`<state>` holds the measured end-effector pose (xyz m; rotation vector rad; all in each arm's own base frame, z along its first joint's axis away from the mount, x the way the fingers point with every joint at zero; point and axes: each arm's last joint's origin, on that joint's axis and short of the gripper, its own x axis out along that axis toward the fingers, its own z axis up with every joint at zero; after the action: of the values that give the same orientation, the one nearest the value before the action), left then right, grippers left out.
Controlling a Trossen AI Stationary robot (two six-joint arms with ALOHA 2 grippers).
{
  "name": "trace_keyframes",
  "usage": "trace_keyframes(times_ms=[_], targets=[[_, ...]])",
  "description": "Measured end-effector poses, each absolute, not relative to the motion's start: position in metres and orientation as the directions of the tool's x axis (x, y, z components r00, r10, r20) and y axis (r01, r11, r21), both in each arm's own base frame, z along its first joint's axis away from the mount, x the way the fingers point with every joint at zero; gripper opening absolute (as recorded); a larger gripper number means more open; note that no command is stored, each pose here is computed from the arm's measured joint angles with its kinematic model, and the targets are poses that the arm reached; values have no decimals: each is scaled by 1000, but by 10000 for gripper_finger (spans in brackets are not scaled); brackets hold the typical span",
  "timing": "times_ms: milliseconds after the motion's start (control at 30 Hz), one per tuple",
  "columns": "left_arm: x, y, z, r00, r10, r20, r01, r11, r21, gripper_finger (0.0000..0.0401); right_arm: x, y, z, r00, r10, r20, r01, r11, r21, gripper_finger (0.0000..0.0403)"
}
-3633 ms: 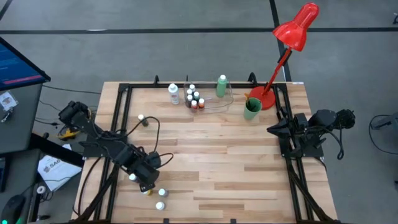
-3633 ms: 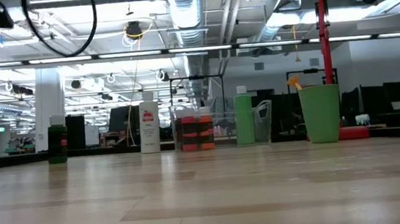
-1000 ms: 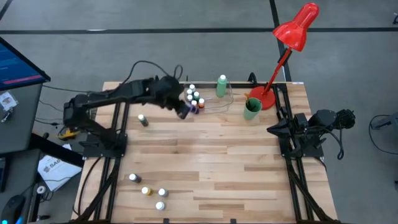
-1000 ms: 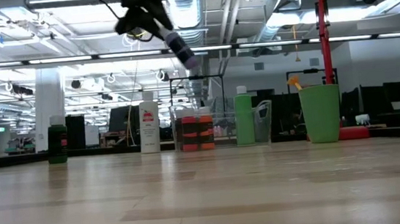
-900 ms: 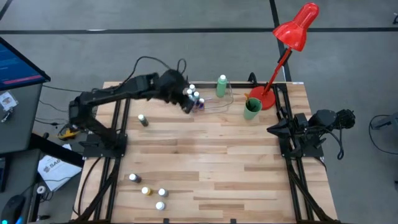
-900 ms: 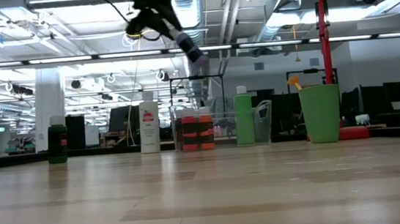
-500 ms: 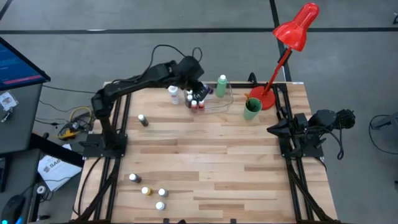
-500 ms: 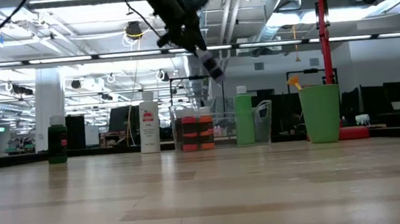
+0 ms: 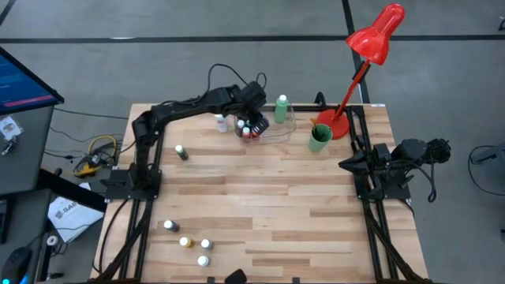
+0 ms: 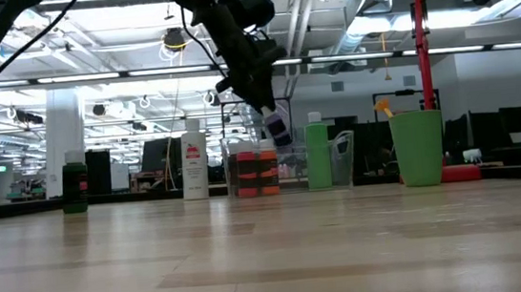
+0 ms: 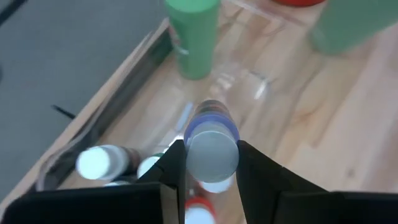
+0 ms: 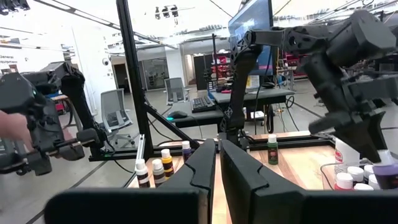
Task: Pick & Place Paint Supplies
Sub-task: Put the small purple paint bottle into the transparent bin
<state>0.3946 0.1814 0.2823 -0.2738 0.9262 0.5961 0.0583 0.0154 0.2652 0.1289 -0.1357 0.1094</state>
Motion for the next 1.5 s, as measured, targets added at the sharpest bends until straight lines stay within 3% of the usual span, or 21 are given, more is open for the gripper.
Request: trace_keyframes(times_ms=[700, 1500], targets=[[404, 198, 239, 359, 353, -864, -579, 810, 91, 82, 58, 15, 265, 985, 100, 141, -117, 986, 121, 21], [403, 194, 228, 329, 308, -893, -524, 846, 99, 92, 58, 15, 265, 985, 100, 141, -117, 986, 121, 21]])
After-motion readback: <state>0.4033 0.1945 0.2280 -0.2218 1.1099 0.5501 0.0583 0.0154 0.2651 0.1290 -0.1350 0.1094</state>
